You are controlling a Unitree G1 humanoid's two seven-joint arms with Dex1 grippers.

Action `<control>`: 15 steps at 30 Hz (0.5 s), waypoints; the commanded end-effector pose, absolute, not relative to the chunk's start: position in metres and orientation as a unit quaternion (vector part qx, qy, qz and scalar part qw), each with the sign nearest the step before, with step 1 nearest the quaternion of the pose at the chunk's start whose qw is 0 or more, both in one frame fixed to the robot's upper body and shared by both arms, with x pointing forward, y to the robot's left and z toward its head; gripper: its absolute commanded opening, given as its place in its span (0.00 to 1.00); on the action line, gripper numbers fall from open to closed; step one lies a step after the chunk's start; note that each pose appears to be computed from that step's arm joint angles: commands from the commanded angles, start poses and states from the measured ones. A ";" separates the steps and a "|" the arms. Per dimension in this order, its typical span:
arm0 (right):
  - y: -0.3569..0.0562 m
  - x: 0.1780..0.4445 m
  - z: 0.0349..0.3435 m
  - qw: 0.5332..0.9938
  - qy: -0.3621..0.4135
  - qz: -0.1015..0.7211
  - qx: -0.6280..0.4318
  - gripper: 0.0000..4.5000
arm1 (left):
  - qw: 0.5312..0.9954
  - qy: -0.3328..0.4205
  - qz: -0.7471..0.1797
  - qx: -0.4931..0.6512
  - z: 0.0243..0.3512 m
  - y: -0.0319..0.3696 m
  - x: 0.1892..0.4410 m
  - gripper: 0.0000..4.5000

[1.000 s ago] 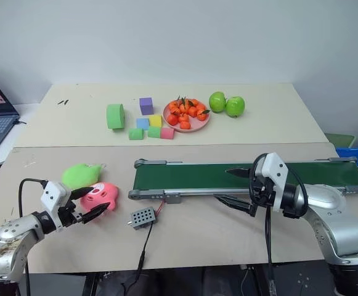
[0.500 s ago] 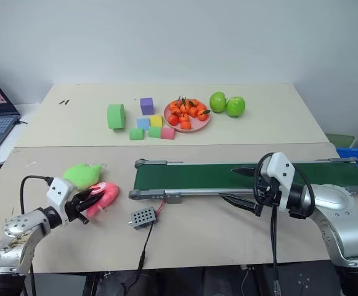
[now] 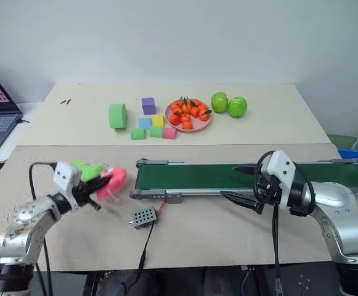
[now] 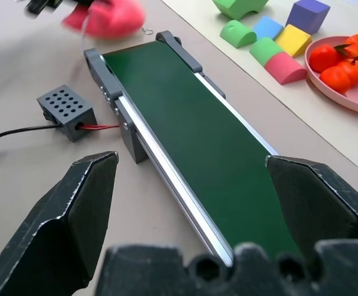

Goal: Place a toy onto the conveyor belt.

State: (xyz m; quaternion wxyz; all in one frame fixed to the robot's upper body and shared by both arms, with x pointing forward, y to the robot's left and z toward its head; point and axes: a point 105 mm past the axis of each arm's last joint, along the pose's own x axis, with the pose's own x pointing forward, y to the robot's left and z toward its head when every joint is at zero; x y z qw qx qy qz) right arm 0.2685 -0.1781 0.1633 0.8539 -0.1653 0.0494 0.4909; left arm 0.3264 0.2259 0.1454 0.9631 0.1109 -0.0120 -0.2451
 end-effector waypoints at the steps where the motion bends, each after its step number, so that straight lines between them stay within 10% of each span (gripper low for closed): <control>1: -0.180 0.270 0.176 0.851 0.027 0.488 -0.190 1.00 | 0.959 -0.093 -0.231 0.136 0.188 0.218 0.333 0.01; 9: -0.181 0.271 0.181 0.852 0.025 0.485 -0.196 1.00 | 0.926 -0.160 -0.313 0.137 0.240 0.167 0.341 0.01; 15: -0.182 0.270 0.182 0.853 0.024 0.482 -0.197 1.00 | 0.876 -0.065 -0.466 0.108 0.218 0.124 0.330 0.01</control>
